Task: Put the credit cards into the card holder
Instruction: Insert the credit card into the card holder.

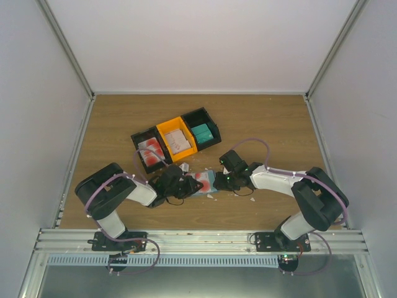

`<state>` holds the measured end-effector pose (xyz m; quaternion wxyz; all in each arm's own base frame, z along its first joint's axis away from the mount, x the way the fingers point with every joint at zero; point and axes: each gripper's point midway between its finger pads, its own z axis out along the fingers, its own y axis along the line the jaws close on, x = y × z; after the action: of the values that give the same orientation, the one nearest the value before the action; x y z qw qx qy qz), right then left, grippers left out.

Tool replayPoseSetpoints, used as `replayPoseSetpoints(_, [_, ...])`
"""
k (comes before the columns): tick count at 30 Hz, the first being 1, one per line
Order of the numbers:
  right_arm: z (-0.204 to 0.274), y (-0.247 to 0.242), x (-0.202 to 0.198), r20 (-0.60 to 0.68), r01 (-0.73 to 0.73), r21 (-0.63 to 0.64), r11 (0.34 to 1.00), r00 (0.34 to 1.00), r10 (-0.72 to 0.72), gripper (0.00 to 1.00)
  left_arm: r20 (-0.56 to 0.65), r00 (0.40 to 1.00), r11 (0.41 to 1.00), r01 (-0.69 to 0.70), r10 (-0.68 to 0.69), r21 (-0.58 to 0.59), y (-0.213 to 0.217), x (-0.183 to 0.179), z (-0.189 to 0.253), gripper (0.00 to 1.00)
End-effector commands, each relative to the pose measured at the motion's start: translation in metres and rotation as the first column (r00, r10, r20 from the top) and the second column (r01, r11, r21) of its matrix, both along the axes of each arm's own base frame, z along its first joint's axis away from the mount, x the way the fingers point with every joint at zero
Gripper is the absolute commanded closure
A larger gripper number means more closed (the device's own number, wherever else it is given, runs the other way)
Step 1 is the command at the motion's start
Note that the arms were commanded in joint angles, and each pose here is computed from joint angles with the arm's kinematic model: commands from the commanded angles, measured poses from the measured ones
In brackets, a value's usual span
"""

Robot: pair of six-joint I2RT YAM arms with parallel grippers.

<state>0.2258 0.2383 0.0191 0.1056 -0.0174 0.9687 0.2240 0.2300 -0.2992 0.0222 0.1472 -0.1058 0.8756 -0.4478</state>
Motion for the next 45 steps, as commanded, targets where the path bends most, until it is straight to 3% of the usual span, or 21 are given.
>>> replayPoseSetpoints(1, [-0.033,-0.021,-0.032,-0.116,-0.024,-0.115,0.993,0.993,0.011,0.76,-0.101,0.990,0.989,0.105,-0.095,0.106,0.011,-0.032,-0.028,0.86])
replayPoseSetpoints(6, [-0.035,-0.023,-0.032,-0.114,-0.022,-0.127,0.992,0.994,0.007,0.83,-0.082,0.993,0.986,0.098,-0.087,0.138,0.018,-0.030,-0.020,0.75])
replayPoseSetpoints(16, [-0.036,-0.024,-0.031,-0.107,-0.030,-0.136,0.990,0.994,0.016,0.95,-0.093,0.995,0.975,0.062,-0.043,0.211,0.037,-0.029,-0.013,0.62])
replayPoseSetpoints(27, [-0.029,-0.022,-0.030,-0.081,-0.020,-0.108,0.994,0.997,0.012,0.96,-0.078,0.995,0.966,0.085,-0.068,0.243,0.041,-0.026,0.004,0.45])
replayPoseSetpoints(37, [0.008,-0.012,-0.014,0.058,-0.030,-0.019,0.999,0.998,0.031,0.75,-0.114,0.991,0.935,0.110,-0.076,0.336,0.056,-0.030,0.018,0.23])
replayPoseSetpoints(45, [0.015,-0.005,-0.007,0.085,-0.043,-0.005,0.999,0.995,0.043,0.70,-0.067,0.997,0.918,0.067,-0.044,0.390,0.063,-0.022,0.033,0.21])
